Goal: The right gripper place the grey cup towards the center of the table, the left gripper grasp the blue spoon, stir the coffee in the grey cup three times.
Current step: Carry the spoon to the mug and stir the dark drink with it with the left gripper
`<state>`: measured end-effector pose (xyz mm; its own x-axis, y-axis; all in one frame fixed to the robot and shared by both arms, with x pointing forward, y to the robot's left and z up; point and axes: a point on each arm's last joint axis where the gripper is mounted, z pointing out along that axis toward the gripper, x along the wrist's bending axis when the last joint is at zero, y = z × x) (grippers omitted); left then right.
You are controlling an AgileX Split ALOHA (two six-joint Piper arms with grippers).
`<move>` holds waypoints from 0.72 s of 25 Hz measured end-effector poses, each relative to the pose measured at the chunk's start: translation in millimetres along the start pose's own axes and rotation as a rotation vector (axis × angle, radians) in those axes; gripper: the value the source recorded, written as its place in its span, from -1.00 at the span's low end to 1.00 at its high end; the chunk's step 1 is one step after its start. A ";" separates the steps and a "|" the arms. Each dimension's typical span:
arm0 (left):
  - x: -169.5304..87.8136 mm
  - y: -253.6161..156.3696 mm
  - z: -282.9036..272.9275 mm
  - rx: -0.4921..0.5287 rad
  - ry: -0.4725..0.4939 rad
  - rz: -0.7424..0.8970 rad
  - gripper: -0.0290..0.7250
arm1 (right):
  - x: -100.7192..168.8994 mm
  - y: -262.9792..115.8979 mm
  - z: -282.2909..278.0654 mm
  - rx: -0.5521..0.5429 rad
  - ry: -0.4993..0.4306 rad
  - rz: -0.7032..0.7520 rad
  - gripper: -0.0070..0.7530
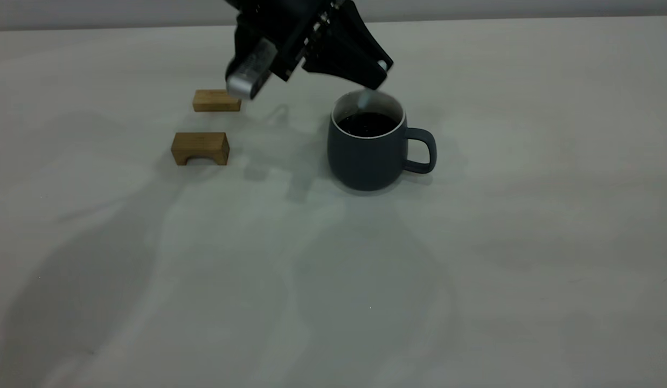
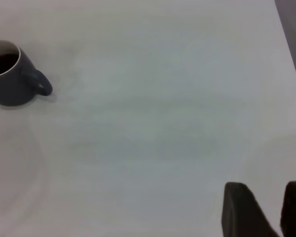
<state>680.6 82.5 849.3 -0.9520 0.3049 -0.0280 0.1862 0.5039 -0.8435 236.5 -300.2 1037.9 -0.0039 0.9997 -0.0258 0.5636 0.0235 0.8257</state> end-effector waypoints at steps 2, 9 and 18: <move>-6.1 -3.7 -4.4 -0.012 -0.030 0.050 -0.46 | 0.0 0.0 0.0 0.000 0.000 0.001 -0.36; -4.1 -13.7 14.4 0.020 0.008 0.103 -0.46 | 0.0 0.0 0.0 0.000 0.000 0.001 -0.36; -1.5 0.4 11.6 -0.011 0.046 0.017 -0.46 | 0.0 0.0 0.0 0.000 0.000 0.000 -0.36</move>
<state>679.3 72.9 842.8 -0.9366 0.3501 -0.0177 0.2053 0.5071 -0.8371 236.5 -300.2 1037.9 -0.0038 0.9997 -0.0257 0.5636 0.0234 0.8257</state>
